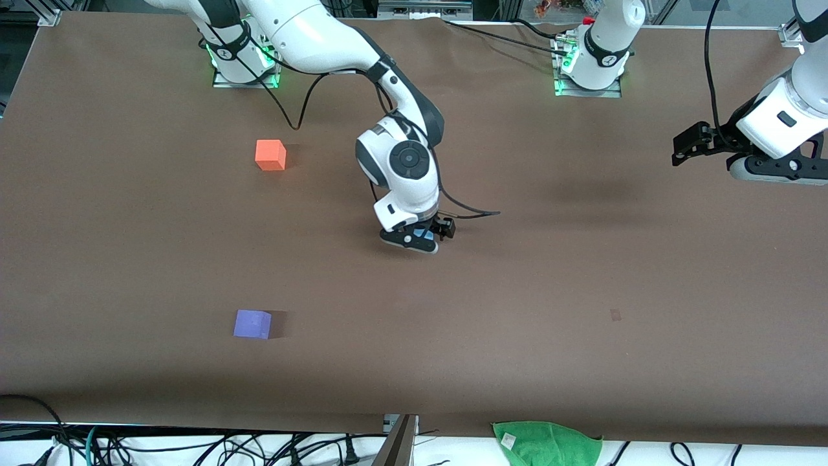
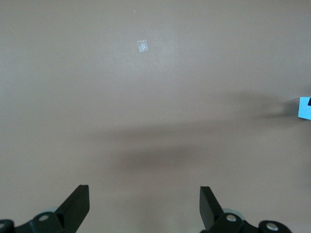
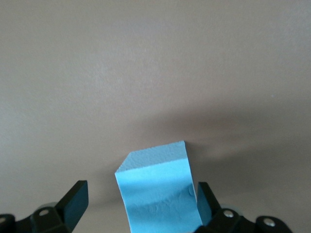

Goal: Place blue block between orange and purple blocks
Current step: 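Close the right gripper on the light-blue cube and lift it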

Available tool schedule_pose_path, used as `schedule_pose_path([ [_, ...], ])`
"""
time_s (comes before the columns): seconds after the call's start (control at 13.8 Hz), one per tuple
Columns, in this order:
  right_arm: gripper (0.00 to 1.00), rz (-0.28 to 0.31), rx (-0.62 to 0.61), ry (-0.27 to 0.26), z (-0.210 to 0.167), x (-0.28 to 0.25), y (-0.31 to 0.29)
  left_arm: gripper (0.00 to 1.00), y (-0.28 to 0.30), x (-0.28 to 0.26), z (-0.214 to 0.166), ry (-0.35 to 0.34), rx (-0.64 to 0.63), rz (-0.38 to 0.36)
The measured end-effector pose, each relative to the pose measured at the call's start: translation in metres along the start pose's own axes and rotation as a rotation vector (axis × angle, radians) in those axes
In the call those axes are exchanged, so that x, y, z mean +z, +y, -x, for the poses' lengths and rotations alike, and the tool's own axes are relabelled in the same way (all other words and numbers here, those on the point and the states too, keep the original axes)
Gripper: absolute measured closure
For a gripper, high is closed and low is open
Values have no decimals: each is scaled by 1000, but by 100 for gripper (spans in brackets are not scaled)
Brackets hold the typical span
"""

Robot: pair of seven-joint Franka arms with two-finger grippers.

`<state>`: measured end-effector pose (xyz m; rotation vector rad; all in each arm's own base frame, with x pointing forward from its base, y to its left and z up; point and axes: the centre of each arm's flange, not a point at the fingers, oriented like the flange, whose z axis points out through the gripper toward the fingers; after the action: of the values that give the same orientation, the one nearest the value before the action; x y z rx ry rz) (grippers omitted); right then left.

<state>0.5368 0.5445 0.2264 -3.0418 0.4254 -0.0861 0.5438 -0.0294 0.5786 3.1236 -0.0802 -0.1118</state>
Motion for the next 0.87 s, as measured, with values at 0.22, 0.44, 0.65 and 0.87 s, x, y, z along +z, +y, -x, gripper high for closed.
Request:
schedule_pose_path([
  [0.22,0,20,-10,1,5,10,1,0,6,1,-1,-3,-13,-5],
  [0.44,4,27,-14,0,8,15,2,0,13,4,-2,-7,-10,-9],
  [0.65,23,12,-10,13,8,25,7,0,6,9,-5,-12,-21,-7],
  [0.87,41,8,-22,24,4,28,11,0,5,8,-8,1,-23,-7],
])
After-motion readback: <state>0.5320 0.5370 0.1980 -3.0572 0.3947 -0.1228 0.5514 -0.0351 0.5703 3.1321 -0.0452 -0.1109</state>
